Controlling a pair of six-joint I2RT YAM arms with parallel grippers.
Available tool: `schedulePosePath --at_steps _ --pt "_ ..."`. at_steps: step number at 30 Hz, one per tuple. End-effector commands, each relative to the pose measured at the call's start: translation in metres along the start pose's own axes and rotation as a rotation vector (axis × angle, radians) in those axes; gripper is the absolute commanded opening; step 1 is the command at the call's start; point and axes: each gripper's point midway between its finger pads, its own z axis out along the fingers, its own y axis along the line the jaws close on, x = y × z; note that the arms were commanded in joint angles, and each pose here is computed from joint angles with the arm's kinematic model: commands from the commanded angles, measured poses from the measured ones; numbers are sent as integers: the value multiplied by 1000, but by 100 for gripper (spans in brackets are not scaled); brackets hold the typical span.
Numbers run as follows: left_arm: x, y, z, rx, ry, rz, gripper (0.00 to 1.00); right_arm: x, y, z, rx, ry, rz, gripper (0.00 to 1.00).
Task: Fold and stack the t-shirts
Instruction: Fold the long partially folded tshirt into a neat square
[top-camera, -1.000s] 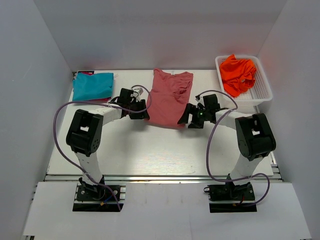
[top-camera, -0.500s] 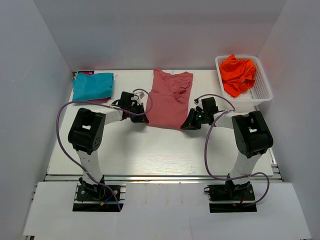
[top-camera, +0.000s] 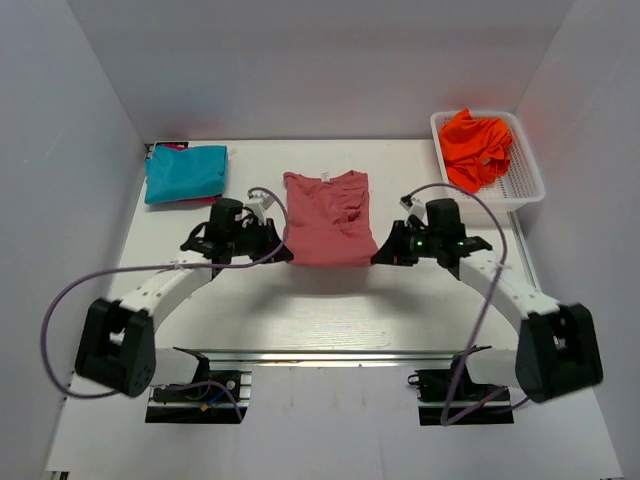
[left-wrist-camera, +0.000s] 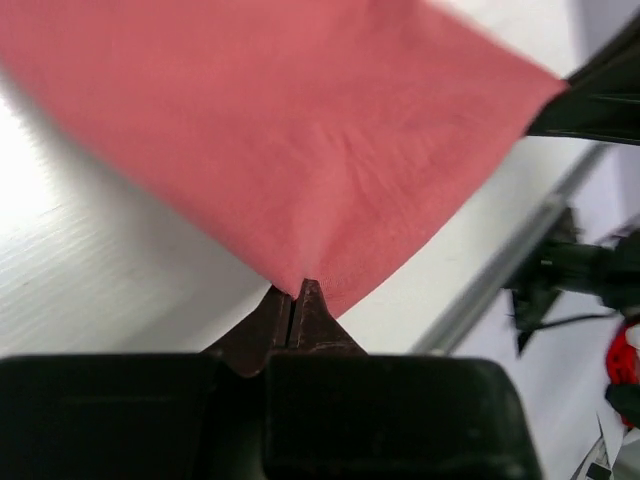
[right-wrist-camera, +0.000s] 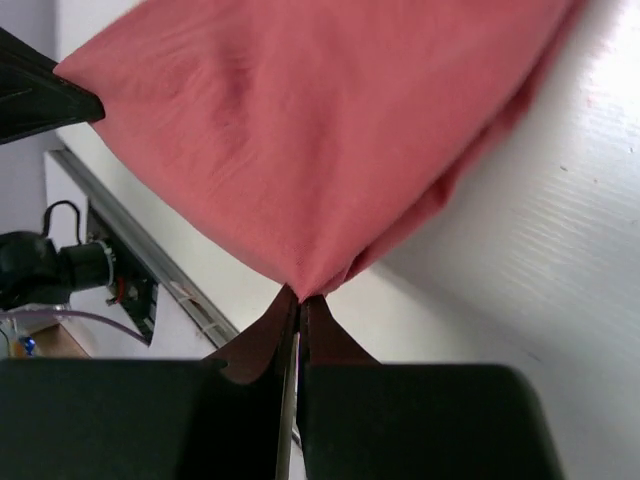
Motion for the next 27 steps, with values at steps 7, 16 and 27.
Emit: schedulePosePath --at_steps 7,16,27 --pt "-30 -84 -86 165 -202 112 0 -18 69 -75 -113 -151 -239 0" --pt "-65 -75 -90 67 -292 60 0 -72 78 -75 -64 -264 -248 0" --pt "-114 -22 -68 -183 -367 -52 0 -128 58 -25 -57 -198 -163 0"
